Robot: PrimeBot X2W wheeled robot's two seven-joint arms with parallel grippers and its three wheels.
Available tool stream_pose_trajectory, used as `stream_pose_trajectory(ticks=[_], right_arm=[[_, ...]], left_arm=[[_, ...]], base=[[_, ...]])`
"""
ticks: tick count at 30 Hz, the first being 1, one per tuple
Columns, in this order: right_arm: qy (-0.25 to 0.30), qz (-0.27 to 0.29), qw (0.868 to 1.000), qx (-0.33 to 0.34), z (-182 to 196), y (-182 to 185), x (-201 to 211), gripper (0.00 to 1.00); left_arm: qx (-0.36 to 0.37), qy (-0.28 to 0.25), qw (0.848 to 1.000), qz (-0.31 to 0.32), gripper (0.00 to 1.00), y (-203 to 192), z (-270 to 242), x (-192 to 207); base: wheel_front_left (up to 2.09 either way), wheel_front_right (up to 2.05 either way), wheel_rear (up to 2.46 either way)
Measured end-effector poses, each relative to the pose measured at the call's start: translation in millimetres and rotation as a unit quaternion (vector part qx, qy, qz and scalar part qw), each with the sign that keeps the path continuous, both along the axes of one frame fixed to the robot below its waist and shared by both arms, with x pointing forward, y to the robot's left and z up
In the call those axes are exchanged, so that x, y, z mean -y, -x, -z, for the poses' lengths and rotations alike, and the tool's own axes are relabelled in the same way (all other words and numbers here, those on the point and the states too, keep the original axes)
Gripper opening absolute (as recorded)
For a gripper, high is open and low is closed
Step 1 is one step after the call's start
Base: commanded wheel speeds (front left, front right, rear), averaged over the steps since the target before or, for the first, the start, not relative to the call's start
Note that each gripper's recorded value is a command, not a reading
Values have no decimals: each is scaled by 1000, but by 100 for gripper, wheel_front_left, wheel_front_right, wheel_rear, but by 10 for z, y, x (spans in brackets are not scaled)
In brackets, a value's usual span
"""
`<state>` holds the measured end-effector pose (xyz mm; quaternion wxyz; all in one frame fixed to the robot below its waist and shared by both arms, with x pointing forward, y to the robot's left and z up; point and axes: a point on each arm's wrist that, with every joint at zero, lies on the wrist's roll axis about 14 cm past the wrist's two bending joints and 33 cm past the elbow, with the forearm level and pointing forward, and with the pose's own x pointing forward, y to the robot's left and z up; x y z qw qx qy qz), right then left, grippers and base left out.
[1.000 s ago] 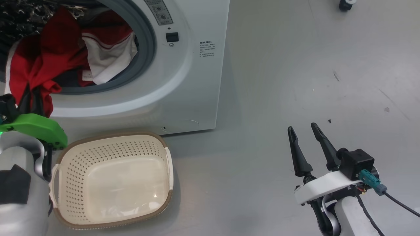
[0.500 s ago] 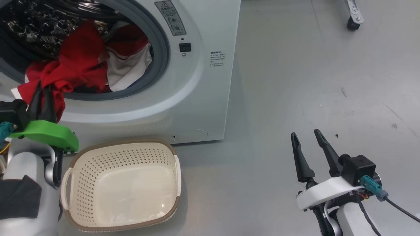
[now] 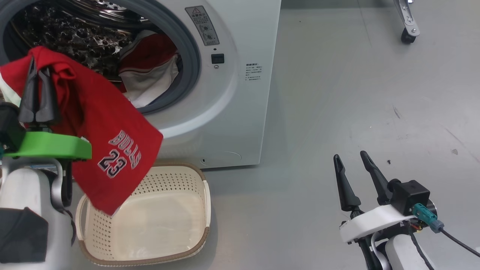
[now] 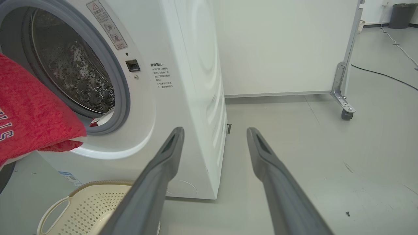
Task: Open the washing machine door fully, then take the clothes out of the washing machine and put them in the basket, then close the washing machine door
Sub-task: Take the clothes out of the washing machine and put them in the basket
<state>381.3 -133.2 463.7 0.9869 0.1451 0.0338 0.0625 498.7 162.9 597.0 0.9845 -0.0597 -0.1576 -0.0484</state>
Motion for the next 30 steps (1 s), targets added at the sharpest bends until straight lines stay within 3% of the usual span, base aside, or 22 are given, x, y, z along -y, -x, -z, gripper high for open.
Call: stream_pose_trajectory(ticks=[19,30], right_arm=[[3,-1,1000,-10,66,44,2,100],[6,2,1000,-30,209,28,37,100]], left_arm=[[-91,0,996,23,0,304,726,182],[-160,-7,986,39,0,262,1204,296]], base=[[0,0,0],[0,0,0]])
